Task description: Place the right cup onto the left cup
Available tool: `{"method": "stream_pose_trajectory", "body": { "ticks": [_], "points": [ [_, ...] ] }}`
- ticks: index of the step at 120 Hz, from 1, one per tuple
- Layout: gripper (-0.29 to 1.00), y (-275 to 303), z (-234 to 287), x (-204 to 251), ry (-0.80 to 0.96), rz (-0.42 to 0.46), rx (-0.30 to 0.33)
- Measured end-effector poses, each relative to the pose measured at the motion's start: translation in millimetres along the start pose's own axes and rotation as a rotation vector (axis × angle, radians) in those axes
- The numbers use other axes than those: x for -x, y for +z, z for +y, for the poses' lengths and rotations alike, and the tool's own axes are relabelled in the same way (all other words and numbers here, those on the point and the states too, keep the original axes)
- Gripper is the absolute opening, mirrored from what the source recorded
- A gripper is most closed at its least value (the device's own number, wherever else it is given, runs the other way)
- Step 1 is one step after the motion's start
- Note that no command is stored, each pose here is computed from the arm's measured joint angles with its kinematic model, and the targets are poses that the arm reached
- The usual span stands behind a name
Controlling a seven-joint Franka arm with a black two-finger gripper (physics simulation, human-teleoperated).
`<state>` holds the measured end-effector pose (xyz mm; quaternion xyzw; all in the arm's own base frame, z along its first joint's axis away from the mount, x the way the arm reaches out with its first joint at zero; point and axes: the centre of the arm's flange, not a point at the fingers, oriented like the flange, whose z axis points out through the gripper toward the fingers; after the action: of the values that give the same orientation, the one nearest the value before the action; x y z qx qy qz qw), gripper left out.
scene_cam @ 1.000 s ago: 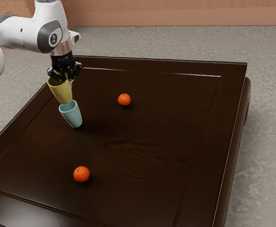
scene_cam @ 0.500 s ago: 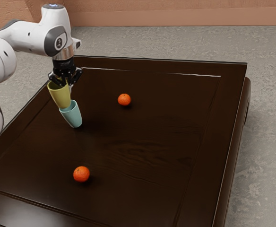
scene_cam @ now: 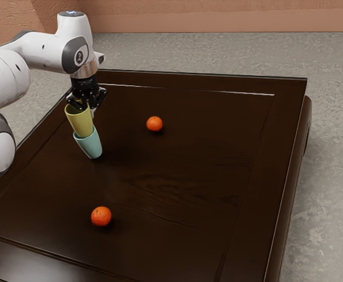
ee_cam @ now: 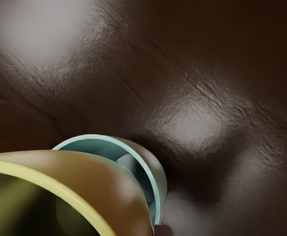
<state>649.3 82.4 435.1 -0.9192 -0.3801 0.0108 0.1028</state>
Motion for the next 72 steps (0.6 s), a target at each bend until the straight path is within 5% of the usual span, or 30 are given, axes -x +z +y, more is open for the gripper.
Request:
{"method": "stream_pose_trajectory", "body": {
  "ticks": [12,47,61,72],
  "points": [
    [-0.06,3,-2,-1,-0.007,-0.005,0.005],
    [0.47,-8,-1,-2,-0.01,0.01,0.032],
    [0.56,-68,-9,10,0.022,0.058,0.097],
    [0.6,-156,-6,65,0.215,0.109,0.197]
  ]
}}
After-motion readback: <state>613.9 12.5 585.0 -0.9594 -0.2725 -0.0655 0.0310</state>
